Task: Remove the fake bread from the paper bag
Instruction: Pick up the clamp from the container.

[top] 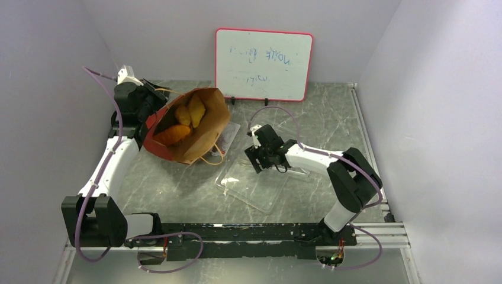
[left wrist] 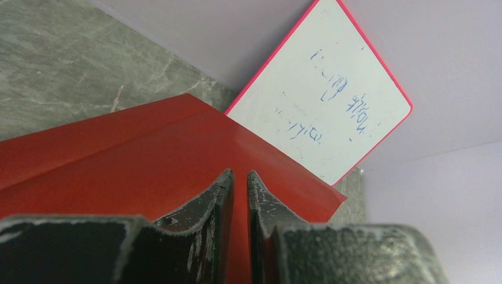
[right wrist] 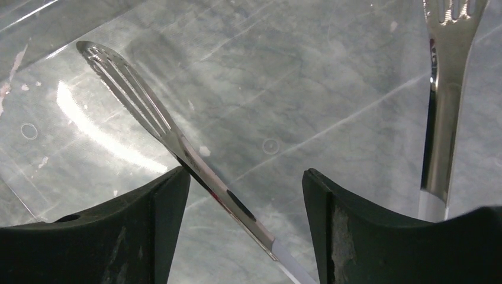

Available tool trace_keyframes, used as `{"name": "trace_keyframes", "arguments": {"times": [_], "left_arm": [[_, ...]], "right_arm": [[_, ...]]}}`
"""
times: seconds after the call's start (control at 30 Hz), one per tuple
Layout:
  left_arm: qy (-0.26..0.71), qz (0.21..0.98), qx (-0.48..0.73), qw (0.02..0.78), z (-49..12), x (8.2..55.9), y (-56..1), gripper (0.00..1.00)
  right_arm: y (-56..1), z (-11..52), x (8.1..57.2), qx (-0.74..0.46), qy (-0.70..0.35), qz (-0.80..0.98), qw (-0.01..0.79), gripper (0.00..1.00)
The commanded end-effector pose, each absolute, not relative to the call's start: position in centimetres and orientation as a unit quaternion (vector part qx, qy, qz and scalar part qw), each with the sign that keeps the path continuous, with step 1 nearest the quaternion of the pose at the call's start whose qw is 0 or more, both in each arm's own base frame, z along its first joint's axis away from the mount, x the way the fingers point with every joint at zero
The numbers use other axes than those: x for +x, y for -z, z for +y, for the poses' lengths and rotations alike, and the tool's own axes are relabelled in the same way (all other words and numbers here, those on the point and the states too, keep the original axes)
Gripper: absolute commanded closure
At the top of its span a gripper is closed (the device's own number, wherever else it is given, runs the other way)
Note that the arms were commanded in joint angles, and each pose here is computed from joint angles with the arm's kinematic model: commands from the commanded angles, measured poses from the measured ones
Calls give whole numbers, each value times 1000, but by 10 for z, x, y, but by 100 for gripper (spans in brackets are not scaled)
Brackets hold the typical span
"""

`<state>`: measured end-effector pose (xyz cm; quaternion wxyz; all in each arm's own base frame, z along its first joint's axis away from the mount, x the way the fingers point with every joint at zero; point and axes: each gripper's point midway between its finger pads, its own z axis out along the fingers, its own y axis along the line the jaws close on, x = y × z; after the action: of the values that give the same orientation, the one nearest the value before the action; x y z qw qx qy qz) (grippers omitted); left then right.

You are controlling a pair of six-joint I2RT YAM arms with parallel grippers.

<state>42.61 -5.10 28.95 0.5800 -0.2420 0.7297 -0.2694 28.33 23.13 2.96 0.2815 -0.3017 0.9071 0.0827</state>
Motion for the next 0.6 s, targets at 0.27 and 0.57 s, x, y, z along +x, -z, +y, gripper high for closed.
{"name": "trace_keyframes", "arguments": {"times": [0.27, 0.57], "left_arm": [[271, 733, -239, 577, -44, 423, -289, 90], [272, 736, -221, 579, -46, 424, -294, 90]], "right_arm": [[-33, 250, 282, -302, -141, 902, 275, 58], [-42, 264, 277, -259, -162, 912, 274, 74]]}}
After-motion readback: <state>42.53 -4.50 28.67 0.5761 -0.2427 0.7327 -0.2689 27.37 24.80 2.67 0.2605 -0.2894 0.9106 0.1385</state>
